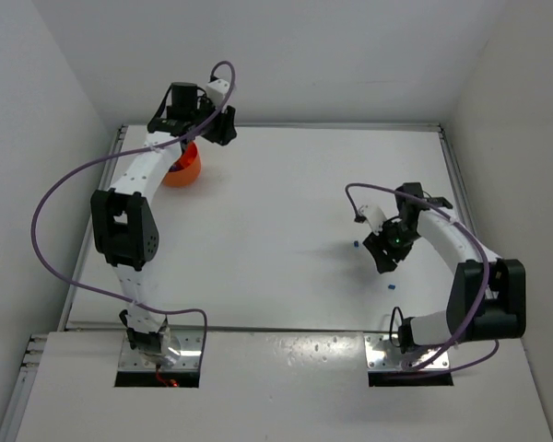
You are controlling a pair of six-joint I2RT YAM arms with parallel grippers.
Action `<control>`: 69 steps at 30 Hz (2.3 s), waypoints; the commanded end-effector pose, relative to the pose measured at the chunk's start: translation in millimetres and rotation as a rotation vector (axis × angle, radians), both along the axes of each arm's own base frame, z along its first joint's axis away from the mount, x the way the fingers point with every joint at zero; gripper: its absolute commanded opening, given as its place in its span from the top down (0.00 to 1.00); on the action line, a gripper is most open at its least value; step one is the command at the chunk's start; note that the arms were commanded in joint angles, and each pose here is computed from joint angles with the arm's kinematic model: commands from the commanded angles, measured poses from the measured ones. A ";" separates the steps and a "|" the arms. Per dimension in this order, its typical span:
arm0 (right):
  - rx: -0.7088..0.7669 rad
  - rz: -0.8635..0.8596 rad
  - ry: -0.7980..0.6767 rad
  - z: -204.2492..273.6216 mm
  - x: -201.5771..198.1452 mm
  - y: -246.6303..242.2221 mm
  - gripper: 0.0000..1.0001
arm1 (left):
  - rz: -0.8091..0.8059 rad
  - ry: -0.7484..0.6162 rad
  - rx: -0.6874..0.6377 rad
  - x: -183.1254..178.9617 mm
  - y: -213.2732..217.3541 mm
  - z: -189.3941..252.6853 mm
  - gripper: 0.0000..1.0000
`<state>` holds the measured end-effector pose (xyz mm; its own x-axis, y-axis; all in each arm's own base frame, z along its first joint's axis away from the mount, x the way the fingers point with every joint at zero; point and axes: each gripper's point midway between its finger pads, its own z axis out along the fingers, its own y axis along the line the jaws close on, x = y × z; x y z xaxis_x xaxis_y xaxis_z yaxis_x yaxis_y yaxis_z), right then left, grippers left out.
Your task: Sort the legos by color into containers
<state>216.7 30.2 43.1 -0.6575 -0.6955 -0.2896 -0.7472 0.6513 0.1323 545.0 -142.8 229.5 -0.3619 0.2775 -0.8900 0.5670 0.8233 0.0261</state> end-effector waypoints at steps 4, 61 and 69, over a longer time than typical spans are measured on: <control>-0.097 0.200 -0.031 -11.4 -21.9 -20.2 0.45 | -0.012 -0.108 -0.048 -2.5 -10.3 51.8 0.47; 0.109 0.215 0.017 -15.3 9.8 33.2 1.00 | -0.089 0.028 -0.204 -7.8 -27.0 24.3 0.41; 0.523 -0.018 -0.034 70.0 99.4 110.1 1.00 | -0.145 0.208 -0.490 -36.8 -31.6 9.5 0.31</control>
